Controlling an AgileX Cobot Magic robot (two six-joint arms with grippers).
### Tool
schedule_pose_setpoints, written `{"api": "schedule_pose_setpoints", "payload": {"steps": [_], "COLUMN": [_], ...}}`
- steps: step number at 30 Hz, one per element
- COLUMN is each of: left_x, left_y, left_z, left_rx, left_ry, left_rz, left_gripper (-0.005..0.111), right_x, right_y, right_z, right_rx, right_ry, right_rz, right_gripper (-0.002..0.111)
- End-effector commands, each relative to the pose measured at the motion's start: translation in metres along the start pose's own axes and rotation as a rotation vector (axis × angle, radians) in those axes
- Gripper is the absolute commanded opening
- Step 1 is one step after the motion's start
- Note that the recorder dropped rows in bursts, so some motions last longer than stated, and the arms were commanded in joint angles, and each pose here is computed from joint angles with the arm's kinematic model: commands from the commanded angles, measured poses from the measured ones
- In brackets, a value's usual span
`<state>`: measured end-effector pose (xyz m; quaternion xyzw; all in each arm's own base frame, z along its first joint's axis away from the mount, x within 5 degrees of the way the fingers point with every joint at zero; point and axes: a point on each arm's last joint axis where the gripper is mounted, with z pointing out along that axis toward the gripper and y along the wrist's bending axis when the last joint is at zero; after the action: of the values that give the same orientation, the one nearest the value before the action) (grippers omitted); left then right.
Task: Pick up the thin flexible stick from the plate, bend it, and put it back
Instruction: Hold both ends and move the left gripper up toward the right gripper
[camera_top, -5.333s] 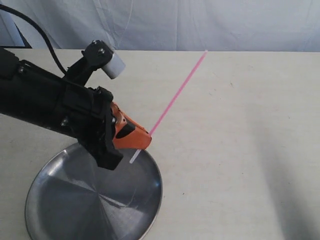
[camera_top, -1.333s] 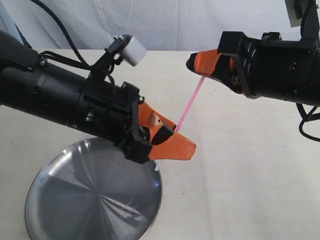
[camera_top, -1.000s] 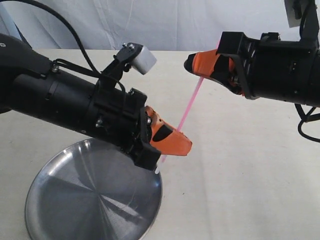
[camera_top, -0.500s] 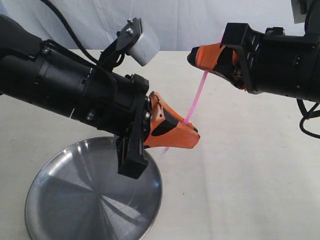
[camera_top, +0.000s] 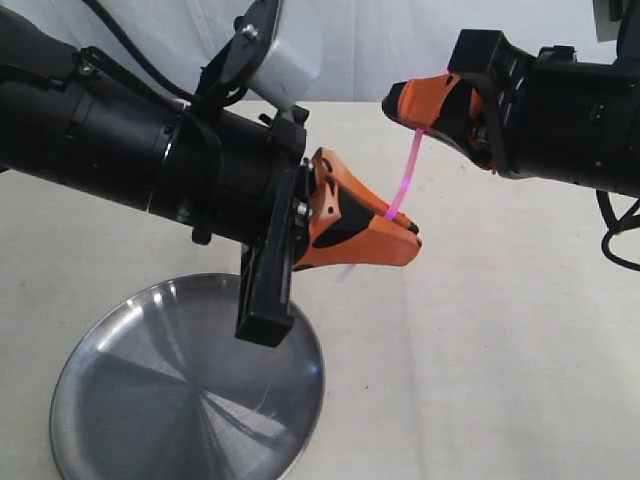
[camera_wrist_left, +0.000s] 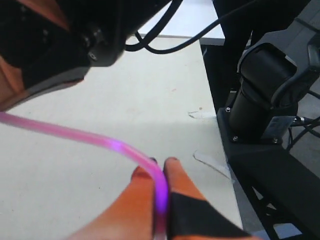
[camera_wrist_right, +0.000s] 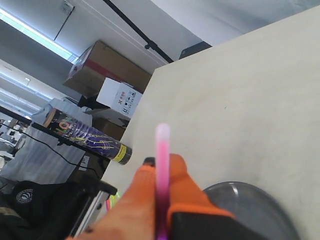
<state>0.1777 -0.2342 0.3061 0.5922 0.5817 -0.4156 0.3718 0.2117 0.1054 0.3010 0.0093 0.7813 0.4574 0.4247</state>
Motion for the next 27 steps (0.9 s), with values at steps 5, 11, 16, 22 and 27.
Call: {"api": "schedule_pose_setpoints", "payload": {"steps": [5,11,16,22,27], "left_x": [-0.022,-0.023,-0.025,-0.03,-0.031], "left_y": [0.0,0.006,0.006,0.006,0.009], "left_z": [-0.006,-0.006,-0.007,-0.011,-0.015], "left_rx": [-0.043,-0.109,-0.113,-0.148,-0.218], "left_ry": [-0.148,-0.151,-0.177,-0.196,-0.183], "left_rz": [0.069,0.067,0.085,0.114,0.124], "left_gripper": [0.0,0.0,0.0,0.0,0.0], "right_x": [0.004,0.005,0.007,0.01,0.011], "right_y": [-0.001,0.001,0.002,0.001,0.004], "right_z": [0.0,0.0,0.0,0.0,-0.001], "right_rx": [0.003,-0.02,-0.037,-0.024,-0.049], "right_ry": [0.028,0.04,0.053,0.09,0.104], "right_rz": [-0.048,-0.011,0.002,0.017,0.038], "right_gripper": [0.0,0.0,0.0,0.0,0.0]}}
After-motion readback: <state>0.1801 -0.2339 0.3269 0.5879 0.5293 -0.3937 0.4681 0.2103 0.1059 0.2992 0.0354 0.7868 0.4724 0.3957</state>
